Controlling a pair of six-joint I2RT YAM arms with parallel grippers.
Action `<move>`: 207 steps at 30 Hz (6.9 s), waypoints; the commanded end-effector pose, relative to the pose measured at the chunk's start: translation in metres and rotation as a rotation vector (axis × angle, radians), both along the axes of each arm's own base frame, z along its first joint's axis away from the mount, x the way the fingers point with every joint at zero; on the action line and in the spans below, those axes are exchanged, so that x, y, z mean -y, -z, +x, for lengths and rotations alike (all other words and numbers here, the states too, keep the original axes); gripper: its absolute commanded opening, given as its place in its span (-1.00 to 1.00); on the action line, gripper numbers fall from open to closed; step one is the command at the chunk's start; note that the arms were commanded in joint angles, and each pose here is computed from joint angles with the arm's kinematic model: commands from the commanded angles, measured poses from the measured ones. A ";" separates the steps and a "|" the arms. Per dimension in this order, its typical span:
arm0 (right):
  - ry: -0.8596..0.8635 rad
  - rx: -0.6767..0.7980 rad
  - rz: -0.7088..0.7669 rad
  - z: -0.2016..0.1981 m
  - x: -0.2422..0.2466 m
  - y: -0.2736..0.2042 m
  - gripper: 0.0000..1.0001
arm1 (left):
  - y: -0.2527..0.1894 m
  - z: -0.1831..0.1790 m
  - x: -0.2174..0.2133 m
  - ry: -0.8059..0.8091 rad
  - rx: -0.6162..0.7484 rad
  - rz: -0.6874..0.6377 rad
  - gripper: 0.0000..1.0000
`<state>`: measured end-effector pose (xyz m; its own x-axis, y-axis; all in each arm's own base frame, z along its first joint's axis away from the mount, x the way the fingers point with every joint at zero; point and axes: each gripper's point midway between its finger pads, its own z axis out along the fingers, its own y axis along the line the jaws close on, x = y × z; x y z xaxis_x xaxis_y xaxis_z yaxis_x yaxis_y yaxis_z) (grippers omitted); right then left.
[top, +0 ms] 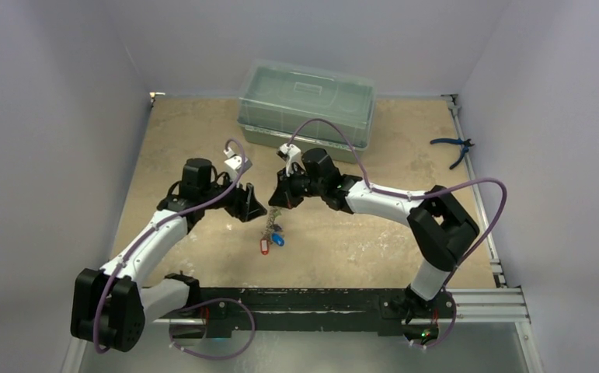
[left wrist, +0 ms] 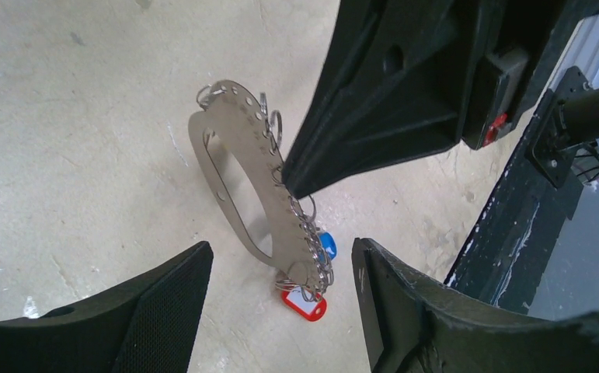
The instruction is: Remove the keys from the keyring
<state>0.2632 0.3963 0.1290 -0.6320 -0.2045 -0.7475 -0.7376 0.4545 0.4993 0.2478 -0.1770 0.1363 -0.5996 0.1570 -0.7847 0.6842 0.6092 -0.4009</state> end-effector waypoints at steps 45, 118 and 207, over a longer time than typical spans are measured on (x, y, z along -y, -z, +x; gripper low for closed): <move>0.078 0.049 0.105 0.028 -0.010 -0.055 -0.90 | 0.039 0.021 0.021 -0.072 0.021 0.153 -1.00; -0.183 -0.266 -0.137 -0.030 -0.003 0.109 -0.09 | 0.091 0.015 -0.019 0.026 -0.611 -0.033 0.09; -0.982 0.386 -0.344 -0.128 0.097 -0.072 -1.00 | -0.097 -0.092 -0.003 0.845 0.845 -0.051 0.47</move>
